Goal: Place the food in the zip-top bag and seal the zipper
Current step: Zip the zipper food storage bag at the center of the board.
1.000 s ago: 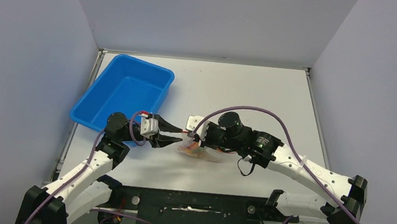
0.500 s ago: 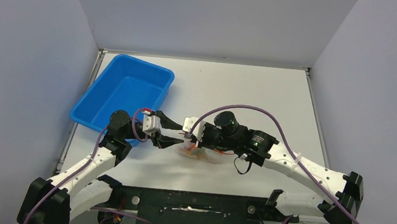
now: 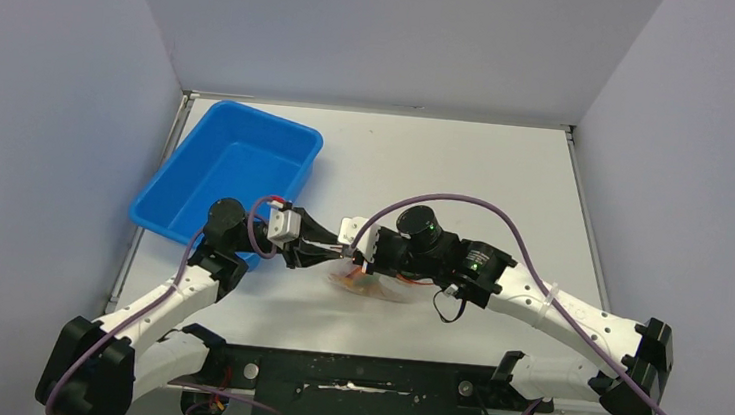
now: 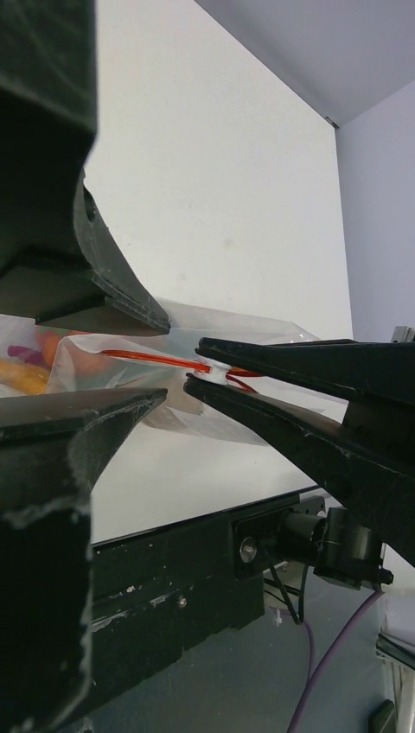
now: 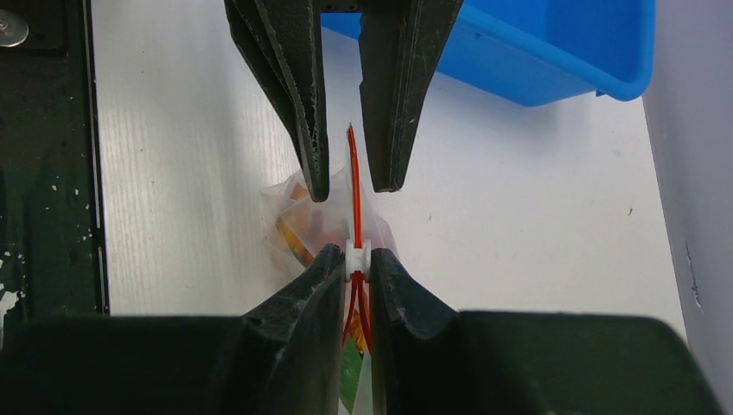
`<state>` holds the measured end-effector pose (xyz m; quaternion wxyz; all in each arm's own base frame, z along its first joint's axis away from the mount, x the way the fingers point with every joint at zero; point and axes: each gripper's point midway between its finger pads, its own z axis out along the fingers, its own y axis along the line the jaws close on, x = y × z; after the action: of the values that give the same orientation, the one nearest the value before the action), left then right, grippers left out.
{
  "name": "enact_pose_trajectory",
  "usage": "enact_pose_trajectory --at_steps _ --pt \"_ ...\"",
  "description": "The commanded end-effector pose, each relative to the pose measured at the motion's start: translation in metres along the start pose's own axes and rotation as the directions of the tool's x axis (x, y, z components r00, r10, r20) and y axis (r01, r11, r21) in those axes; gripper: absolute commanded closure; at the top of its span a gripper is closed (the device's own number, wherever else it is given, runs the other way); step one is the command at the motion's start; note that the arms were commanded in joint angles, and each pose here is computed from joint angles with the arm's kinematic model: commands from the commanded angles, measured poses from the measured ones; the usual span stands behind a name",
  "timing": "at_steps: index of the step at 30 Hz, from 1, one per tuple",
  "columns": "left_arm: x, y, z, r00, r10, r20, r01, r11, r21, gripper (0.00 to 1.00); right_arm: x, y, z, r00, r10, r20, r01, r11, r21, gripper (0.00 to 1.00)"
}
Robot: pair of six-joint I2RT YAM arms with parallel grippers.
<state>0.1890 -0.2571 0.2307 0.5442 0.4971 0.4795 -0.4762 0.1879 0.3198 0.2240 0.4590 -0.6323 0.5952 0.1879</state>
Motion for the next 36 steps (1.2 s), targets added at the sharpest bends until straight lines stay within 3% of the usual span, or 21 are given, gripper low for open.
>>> enact_pose_trajectory --at_steps 1,3,6,21,36 --pt "-0.028 0.000 0.004 0.995 0.091 0.050 -0.093 0.995 0.038 0.74 -0.033 -0.016 -0.006 0.994 -0.032 0.102 0.028 0.999 0.044 1.00" --pt "-0.028 0.000 0.005 0.994 0.093 0.050 -0.096 0.994 0.043 0.81 -0.032 -0.015 -0.006 0.994 -0.031 0.104 0.027 0.999 0.041 1.00" --pt "-0.029 0.000 0.004 0.993 0.107 0.050 -0.109 0.993 0.043 0.99 -0.031 -0.014 -0.007 0.994 -0.028 0.102 0.024 0.999 0.042 1.00" --pt "-0.045 0.028 -0.015 0.981 0.195 -0.013 -0.195 0.974 -0.112 1.00 -0.012 -0.018 -0.022 0.999 -0.016 0.051 0.012 0.997 0.075 1.00" --pt "-0.046 0.056 -0.035 0.984 0.168 -0.064 -0.179 0.945 -0.275 1.00 0.012 -0.024 -0.044 0.999 0.036 -0.014 -0.034 0.993 0.114 1.00"
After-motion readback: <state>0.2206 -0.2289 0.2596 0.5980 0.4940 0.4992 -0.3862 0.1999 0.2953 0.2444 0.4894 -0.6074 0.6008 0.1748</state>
